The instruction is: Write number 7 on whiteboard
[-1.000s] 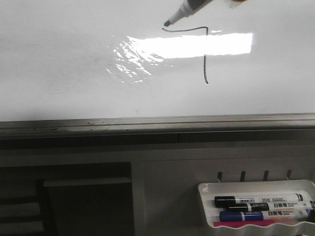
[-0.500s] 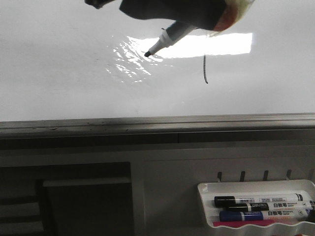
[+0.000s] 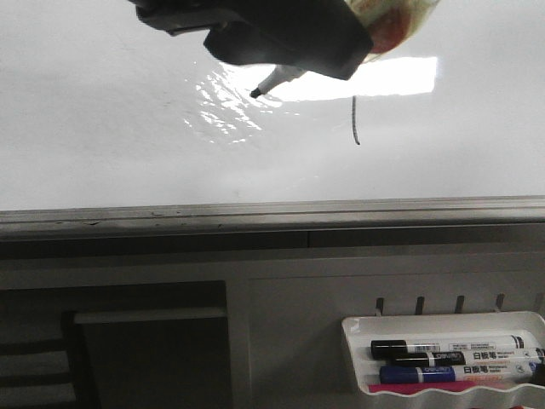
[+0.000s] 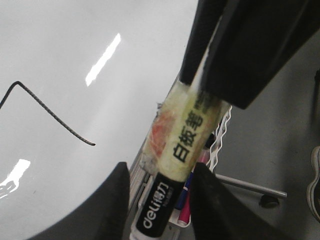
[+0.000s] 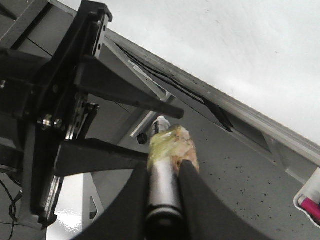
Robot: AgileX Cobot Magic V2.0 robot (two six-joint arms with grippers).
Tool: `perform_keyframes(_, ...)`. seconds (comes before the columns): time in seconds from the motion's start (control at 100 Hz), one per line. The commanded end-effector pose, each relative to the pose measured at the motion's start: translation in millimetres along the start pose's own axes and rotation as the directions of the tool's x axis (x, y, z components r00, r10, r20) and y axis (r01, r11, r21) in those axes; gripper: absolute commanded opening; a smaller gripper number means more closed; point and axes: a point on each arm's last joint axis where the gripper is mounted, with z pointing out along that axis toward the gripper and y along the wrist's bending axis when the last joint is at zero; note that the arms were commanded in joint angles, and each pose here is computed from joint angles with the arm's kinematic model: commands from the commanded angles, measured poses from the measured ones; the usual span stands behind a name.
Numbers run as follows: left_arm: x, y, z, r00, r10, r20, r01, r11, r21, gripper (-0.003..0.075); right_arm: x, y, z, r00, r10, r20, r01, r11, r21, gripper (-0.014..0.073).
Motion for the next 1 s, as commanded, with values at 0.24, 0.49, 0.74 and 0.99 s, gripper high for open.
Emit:
perform_keyframes(0.24, -19, 5, -10, 0.996, 0.003, 0.085, 0.001, 0.999, -0.048, -0.002, -12, 7, -6, 0.997, -0.016, 0.072, 0.017, 1.0, -0.013, -0.0019)
perform_keyframes(0.49, -20, 13, -11, 0.993, -0.049, 0.107, 0.058, 0.995, -0.082, -0.002, -12, 7, -6, 0.997, -0.016, 0.072, 0.017, 1.0, -0.013, 0.0438)
perform_keyframes(0.74, 0, 59, -48, 0.918, -0.311, 0.244, 0.376, 0.878, -0.297, -0.002, -7, -1, -24, 0.995, -0.065, 0.071, 0.056, 0.991, 0.125, 0.0456)
perform_keyframes(0.99, 39, 83, -74, 0.714, -0.585, 0.384, 0.7, 0.597, -0.392, -0.002, -5, -7, -32, 0.987, -0.059, 0.15, 0.026, 0.976, 0.215, 0.0456)
